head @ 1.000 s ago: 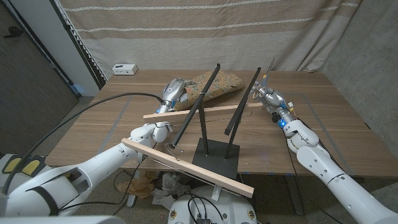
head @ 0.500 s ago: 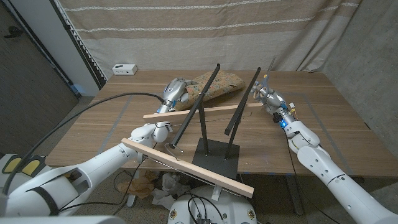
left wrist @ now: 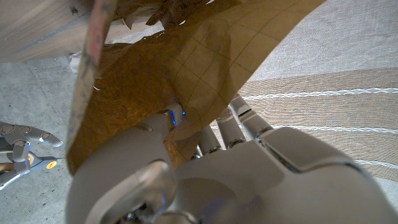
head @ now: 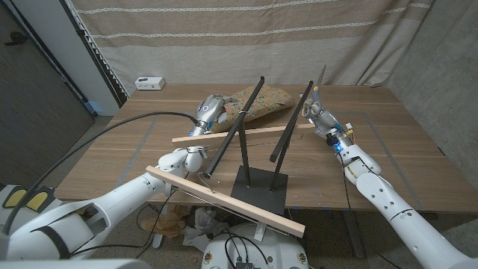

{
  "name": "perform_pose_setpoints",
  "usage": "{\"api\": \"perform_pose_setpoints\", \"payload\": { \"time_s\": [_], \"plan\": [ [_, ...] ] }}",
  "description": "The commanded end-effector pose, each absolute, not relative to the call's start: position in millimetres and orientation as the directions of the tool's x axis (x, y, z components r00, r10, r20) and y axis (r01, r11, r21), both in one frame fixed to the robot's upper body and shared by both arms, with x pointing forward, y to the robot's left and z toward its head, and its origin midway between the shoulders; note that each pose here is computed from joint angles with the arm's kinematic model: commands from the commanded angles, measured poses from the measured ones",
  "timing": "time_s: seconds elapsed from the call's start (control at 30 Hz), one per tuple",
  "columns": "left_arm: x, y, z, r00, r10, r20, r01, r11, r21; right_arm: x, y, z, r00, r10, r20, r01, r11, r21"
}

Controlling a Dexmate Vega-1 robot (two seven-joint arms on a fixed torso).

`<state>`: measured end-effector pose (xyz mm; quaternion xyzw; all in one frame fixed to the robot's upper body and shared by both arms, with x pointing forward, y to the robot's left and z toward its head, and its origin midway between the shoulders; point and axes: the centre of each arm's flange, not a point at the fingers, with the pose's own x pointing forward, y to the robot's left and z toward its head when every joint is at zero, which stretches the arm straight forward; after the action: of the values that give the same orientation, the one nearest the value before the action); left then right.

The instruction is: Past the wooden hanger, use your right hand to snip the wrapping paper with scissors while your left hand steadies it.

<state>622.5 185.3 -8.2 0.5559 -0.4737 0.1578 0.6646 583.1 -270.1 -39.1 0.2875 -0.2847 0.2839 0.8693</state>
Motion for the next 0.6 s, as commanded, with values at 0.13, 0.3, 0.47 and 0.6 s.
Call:
{"api": "perform_pose_setpoints", "payload": {
  "time_s": [0.13, 0.3, 0.47, 0.6],
  "plan": [
    [622.3, 185.6, -11.0, 0.507, -0.31, 0.804, -0.734, 0.334, 0.592, 584.4, -266.8, -38.0, 0.676, 0.334, 0.657, -0.669, 0.651, 0.358],
    [623.4, 186.0, -11.4, 0.509, -0.31, 0.803, -0.732, 0.335, 0.593, 583.4, -267.6, -37.0, 0.685, 0.33, 0.649, -0.653, 0.674, 0.347],
    [623.9, 186.4, -11.1, 0.507, -0.309, 0.805, -0.733, 0.338, 0.591, 583.5, -267.9, -37.1, 0.694, 0.326, 0.642, -0.642, 0.683, 0.347],
    [624.0, 186.8, -11.2, 0.506, -0.307, 0.806, -0.733, 0.339, 0.59, 586.2, -266.9, -40.0, 0.702, 0.328, 0.633, -0.638, 0.684, 0.354]
  ]
}}
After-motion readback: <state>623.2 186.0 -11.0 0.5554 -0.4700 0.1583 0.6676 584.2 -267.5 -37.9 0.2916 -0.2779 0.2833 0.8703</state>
